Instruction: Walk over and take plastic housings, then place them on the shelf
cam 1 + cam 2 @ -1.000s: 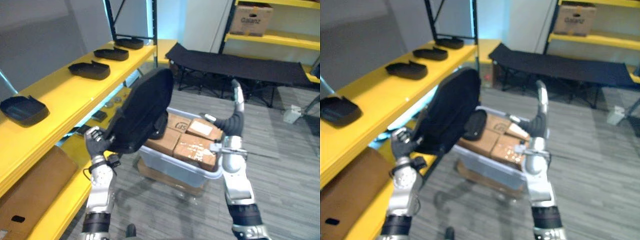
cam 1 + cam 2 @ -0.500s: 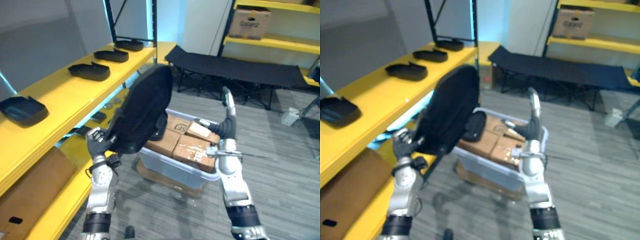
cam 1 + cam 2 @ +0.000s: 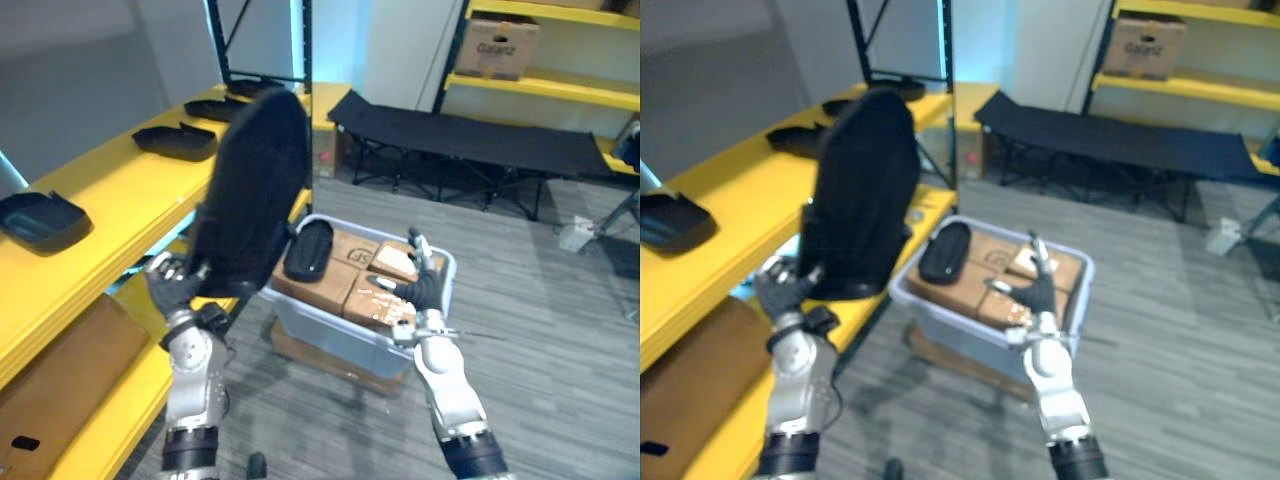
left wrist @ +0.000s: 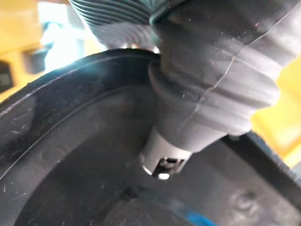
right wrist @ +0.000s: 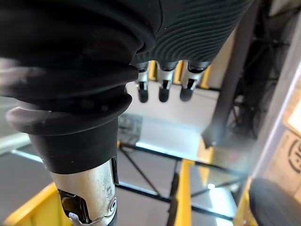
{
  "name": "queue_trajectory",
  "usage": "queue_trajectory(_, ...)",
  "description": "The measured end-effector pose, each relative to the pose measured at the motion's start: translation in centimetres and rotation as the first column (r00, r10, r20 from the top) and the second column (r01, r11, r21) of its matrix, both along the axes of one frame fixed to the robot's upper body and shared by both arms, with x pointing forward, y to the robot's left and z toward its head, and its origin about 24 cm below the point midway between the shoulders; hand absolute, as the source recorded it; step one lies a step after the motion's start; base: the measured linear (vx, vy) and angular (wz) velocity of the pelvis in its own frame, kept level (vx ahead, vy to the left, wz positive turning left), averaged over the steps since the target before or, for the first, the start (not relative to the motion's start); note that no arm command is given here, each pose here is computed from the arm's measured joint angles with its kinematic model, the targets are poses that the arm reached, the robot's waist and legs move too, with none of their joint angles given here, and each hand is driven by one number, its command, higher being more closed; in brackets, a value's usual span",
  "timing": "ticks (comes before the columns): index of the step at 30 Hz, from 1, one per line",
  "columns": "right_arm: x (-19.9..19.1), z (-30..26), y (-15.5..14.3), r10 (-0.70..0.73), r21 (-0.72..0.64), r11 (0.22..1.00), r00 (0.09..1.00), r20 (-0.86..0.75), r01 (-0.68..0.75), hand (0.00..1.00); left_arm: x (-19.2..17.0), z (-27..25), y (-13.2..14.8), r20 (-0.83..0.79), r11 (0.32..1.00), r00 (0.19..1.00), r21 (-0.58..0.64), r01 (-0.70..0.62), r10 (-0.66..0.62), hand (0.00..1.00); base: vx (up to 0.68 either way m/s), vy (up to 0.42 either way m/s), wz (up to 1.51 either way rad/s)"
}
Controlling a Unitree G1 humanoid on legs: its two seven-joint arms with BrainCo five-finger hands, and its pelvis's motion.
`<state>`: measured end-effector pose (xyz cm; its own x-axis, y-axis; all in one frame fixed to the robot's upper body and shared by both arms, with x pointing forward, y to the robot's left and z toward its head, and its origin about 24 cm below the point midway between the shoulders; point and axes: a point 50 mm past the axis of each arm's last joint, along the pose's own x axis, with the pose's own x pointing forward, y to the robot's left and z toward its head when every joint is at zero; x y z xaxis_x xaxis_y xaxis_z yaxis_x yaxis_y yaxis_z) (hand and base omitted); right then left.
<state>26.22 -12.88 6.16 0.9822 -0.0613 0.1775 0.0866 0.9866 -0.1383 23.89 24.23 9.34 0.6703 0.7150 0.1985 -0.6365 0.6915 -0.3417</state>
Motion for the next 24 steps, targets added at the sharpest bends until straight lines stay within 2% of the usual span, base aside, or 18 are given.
queue_trajectory(4, -0.1, 0.3, 0.6, 0.043, 0.03, 0.999, 0.999, 0.03, -0.043, 0.0, -2.7, 0.9, 2.3, 0.041, 0.988, 0.989, 0.043, -0.147, 0.145, 1.0, 0.0, -0.024, 0.28)
queue_trajectory(10, -0.1, -0.3, 2.4, 0.12, 0.049, 0.992, 0.993, 0.0, -0.12, 0.0, -6.2, 1.0, 4.4, 0.063, 0.945, 0.945, 0.032, -0.324, 0.322, 1.0, 0.03, -0.039, 0.3)
queue_trajectory(19, 0.6, 0.4, 3.6, 0.195, 0.092, 0.976, 0.98, 0.032, -0.197, 0.0, -10.0, 0.1, 6.1, 0.033, 0.875, 0.875, 0.026, -0.484, 0.483, 1.0, 0.02, -0.034, 0.33)
queue_trajectory(24, 0.7, 0.3, 3.1, 0.192, 0.135, 0.971, 0.981, 0.039, -0.195, 0.0, -10.4, 0.2, 5.6, 0.048, 0.884, 0.884, 0.017, -0.466, 0.465, 1.0, 0.01, -0.033, 0.97)
